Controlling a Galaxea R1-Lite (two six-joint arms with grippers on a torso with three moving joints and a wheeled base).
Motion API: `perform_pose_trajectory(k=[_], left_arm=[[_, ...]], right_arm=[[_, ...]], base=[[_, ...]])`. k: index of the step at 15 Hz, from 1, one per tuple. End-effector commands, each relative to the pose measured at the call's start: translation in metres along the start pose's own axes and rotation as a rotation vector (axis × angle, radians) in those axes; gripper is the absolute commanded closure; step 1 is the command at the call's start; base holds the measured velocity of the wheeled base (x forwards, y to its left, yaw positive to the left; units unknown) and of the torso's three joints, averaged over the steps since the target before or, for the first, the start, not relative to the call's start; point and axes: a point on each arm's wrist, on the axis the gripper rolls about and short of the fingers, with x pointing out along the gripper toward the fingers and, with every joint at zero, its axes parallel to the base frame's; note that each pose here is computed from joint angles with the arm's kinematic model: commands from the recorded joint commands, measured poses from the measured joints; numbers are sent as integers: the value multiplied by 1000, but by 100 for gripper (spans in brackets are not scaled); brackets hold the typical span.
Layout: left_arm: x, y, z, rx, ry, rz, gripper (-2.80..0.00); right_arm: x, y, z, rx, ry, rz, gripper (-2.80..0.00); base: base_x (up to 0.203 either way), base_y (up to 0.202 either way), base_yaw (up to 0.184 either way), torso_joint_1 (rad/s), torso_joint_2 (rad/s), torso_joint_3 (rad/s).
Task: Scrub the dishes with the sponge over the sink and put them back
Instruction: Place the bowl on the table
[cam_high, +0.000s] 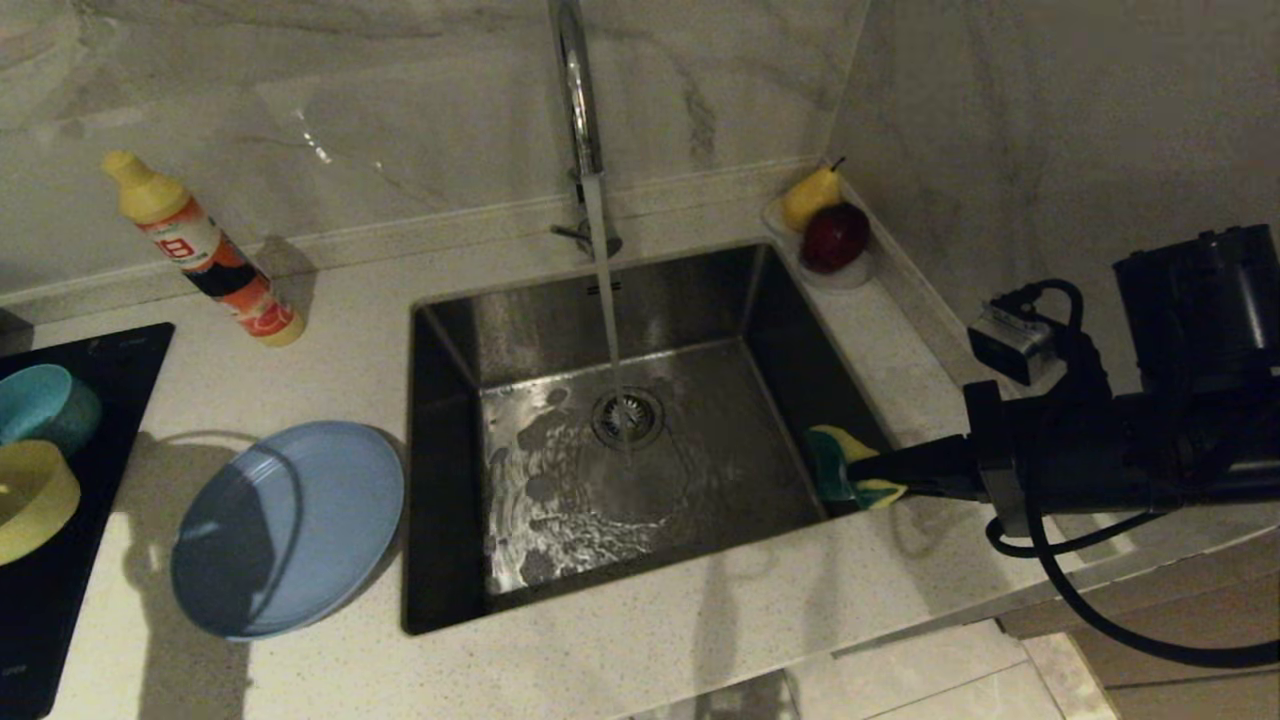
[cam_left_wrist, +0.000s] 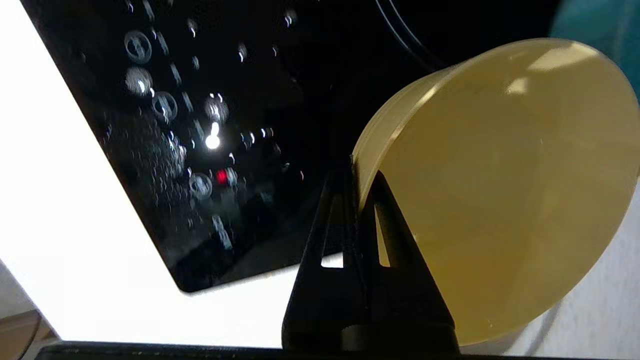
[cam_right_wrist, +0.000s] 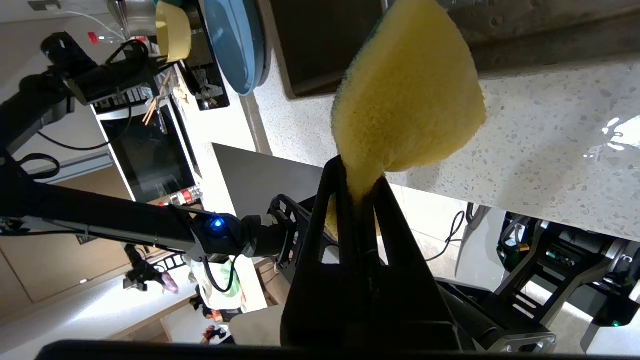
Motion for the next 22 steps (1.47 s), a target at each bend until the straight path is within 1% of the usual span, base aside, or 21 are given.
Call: perform_pose_trajectory(k=[1,7,13,14,15,19,21,22], left_arm=[[11,5,8,-24,-11,11,0],[23,16,18,-51,-19,38,0],[25,21,22,-52,-22,47,0],[28,21,21,-50,-16,52,-267],[31,22,22,-49,-12,59,-280],[26,20,26,-58,-28,43,-280],[2,12,30,-56,-72,-7,-280],[-18,6,31,-49,-88,-59,-280]], right_arm=[[0,0,0,6,6,2,0],[1,-1,0,6,5,1,0],[-5,3,2,-2,-14,10,0],[-5,2,1,1,-11,8,0],[-5,2,0,3,-9,6,0],[-5,2,1,-1,-11,8,0],[-5,2,0,1,-9,6,0],[-4,1,0,2,-8,5,0]], base=[[0,0,0,0,0,0],[0,0,0,0,0,0],[0,0,0,0,0,0],[0,0,0,0,0,0],[0,0,0,0,0,0],[0,0,0,0,0,0],[0,0,0,0,0,0],[0,0,0,0,0,0]])
